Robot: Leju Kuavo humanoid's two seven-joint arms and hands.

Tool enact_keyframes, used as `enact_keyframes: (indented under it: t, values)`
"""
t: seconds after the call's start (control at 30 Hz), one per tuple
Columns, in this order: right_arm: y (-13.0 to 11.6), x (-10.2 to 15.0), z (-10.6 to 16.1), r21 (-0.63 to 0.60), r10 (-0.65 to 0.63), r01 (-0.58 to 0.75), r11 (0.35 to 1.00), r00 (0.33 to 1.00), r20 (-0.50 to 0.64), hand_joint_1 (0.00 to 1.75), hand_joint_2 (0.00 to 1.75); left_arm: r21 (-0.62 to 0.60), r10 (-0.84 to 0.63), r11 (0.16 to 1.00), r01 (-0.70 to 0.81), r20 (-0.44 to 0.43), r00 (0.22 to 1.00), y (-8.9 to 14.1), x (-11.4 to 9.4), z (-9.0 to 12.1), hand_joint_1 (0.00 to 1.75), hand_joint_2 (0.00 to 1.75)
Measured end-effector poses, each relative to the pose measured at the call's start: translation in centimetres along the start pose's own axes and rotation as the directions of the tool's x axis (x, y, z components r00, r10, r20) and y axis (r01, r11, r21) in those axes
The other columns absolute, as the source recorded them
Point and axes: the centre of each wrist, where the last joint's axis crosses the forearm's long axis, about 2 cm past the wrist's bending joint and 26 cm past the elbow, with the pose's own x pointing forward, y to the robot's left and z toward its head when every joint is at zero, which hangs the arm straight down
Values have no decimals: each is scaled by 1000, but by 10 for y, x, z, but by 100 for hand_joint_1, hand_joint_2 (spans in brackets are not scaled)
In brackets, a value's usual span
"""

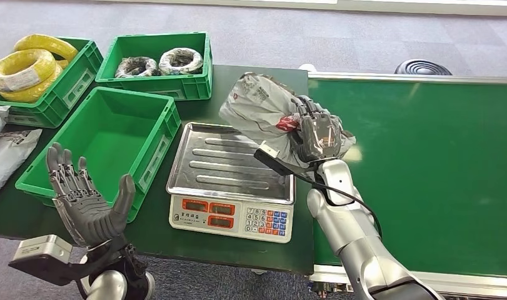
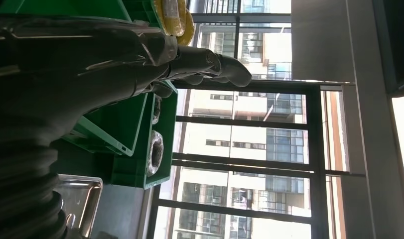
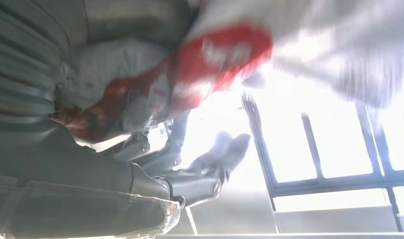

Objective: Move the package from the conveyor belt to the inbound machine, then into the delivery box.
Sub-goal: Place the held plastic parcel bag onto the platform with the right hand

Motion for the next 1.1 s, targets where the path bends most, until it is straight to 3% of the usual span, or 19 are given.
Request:
enact_keyframes:
  t: [0.57, 0.83, 0.9, 1.1]
  values:
    - [3, -6, 7, -19, -27, 26, 999, 1000, -16, 0, 175, -9, -11, 1000, 11, -15, 1000, 3, -4, 3, 0, 175]
    - [-5, -9, 17, -100, -41, 40, 994, 999, -7, 0, 175, -14, -29, 999, 29, -30, 999, 10, -6, 8, 0, 175]
    - [-13, -8, 19, -158, -42, 43, 986, 999, 12, 0, 175, -15, -48, 999, 48, -11, 999, 11, -4, 7, 0, 175]
    - [-46, 2, 29, -361, -55, 80, 929, 995, 79, 0, 175, -39, -90, 995, 97, 162, 983, 9, 11, -16, 0, 175]
